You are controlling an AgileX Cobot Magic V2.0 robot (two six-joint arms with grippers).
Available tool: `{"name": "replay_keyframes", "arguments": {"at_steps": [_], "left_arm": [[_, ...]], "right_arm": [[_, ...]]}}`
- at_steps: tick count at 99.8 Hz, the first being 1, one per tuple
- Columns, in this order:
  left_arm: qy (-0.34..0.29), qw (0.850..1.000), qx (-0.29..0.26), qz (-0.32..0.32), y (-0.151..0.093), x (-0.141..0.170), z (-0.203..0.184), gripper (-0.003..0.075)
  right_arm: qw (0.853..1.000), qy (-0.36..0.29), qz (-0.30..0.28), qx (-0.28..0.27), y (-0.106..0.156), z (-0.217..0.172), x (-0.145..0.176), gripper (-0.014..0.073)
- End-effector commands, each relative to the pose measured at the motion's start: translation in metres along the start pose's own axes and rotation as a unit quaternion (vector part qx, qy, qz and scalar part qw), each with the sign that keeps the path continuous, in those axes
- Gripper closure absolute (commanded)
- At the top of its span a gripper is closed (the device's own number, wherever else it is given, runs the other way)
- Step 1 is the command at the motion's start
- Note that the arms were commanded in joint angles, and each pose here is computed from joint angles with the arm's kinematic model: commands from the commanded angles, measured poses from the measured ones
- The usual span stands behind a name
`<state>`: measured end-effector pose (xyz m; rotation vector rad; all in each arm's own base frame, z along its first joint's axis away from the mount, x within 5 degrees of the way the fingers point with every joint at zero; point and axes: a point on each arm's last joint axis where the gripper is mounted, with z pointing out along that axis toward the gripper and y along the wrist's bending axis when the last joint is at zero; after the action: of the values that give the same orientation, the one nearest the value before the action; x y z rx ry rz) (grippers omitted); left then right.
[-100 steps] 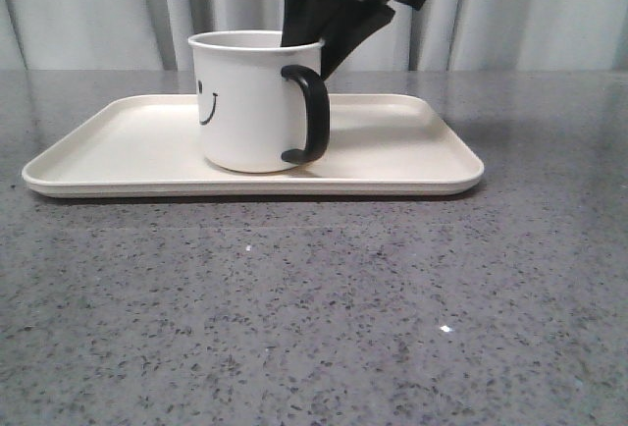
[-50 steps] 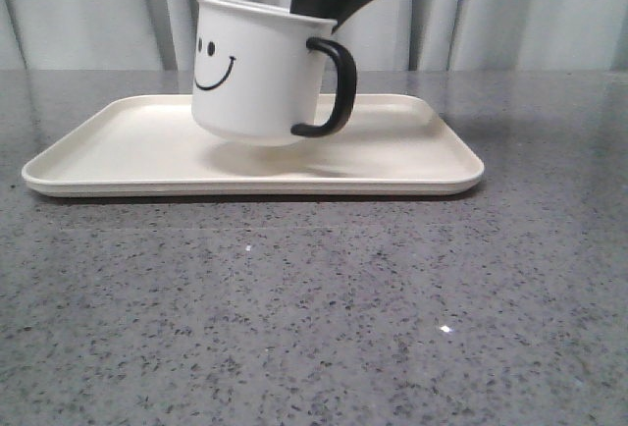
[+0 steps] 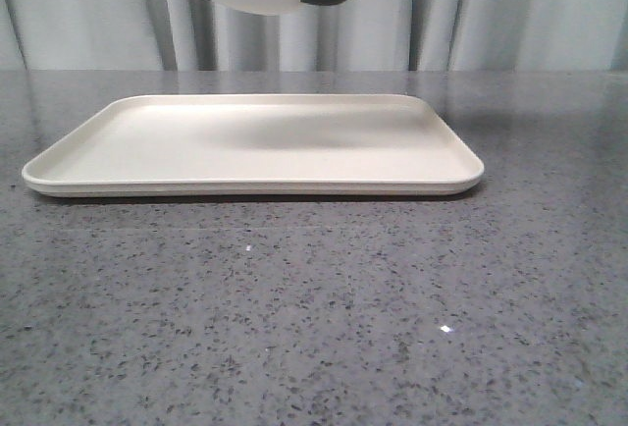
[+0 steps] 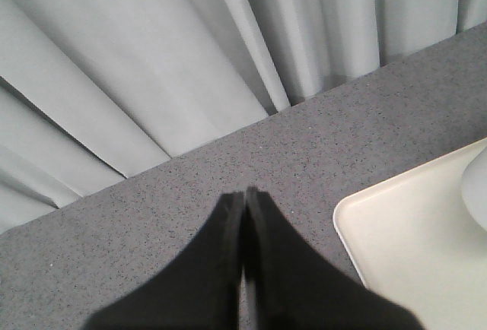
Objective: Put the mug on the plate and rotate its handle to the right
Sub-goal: 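Rotate the held mug so its handle points away from the left arm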
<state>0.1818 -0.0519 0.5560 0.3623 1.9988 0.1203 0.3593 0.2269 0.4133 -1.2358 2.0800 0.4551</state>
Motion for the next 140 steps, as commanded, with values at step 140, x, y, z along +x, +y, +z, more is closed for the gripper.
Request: {"name": "replay_keyframes", "arguments": {"at_steps": [140], "left_arm": [[-0.027,1.000,-0.007,-0.006,0.004,-0.003,-0.012,0.0740]], "right_arm": [[0.974,0.066,-0.200,-0.085,0.022,0.024,0.025,0.0659]]}}
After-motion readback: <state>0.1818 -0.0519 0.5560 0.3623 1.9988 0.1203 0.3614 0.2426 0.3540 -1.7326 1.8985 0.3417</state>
